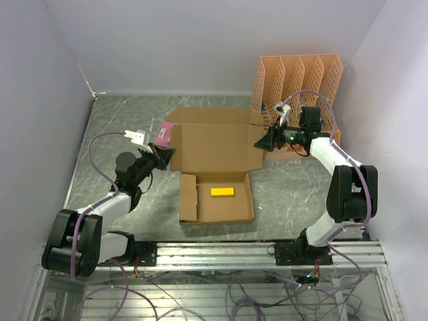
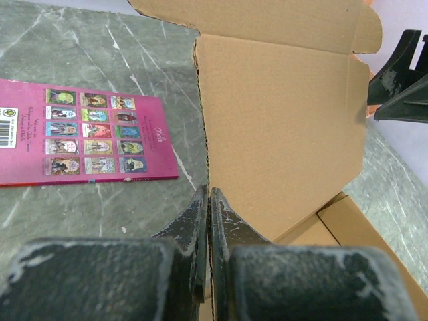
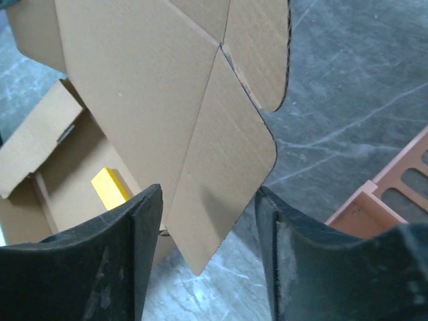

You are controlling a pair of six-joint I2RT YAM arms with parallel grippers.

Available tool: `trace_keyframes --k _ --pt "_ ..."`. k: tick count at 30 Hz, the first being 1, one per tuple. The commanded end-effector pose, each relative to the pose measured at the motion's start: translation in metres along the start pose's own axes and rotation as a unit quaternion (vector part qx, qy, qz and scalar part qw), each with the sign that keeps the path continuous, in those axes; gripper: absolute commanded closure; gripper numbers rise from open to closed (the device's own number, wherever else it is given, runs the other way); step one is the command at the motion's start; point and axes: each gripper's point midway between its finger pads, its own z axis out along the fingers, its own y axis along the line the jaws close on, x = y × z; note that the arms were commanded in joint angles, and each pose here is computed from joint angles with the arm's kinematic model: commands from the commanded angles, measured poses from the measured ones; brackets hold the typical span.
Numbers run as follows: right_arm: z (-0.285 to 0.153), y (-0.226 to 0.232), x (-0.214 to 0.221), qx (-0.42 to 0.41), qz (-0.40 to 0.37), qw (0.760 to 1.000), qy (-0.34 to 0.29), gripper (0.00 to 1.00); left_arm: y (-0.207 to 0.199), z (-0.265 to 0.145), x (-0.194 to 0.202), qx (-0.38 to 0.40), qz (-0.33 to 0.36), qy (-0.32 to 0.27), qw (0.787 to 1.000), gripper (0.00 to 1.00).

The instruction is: Fold the paper box

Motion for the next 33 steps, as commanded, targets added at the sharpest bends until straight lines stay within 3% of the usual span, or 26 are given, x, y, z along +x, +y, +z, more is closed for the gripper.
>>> trace_keyframes --k 1,9,18,33 --pt "0.002 0.005 -0.017 -0.031 -0.024 0.999 -0.025 0.5 -0.012 0.009 -0.029 0.024 0.032 -0.04 0.998 0.91" --pt "-0.001 0.015 -0.038 -0.004 -0.058 0.997 -0.041 1.0 -0.005 0.01 -0.038 -0.014 0.016 -0.05 0.999 0.91" --pt "0.014 0.038 -0.07 0.063 -0.134 0.986 -0.076 1.0 -0.002 0.019 -0.049 -0.096 0.016 -0.055 0.994 0.91" --pt "0.04 0.067 -0.068 0.183 -0.207 0.949 -0.149 1.0 -0.01 0.022 -0.041 -0.246 0.034 -0.069 0.966 0.93"
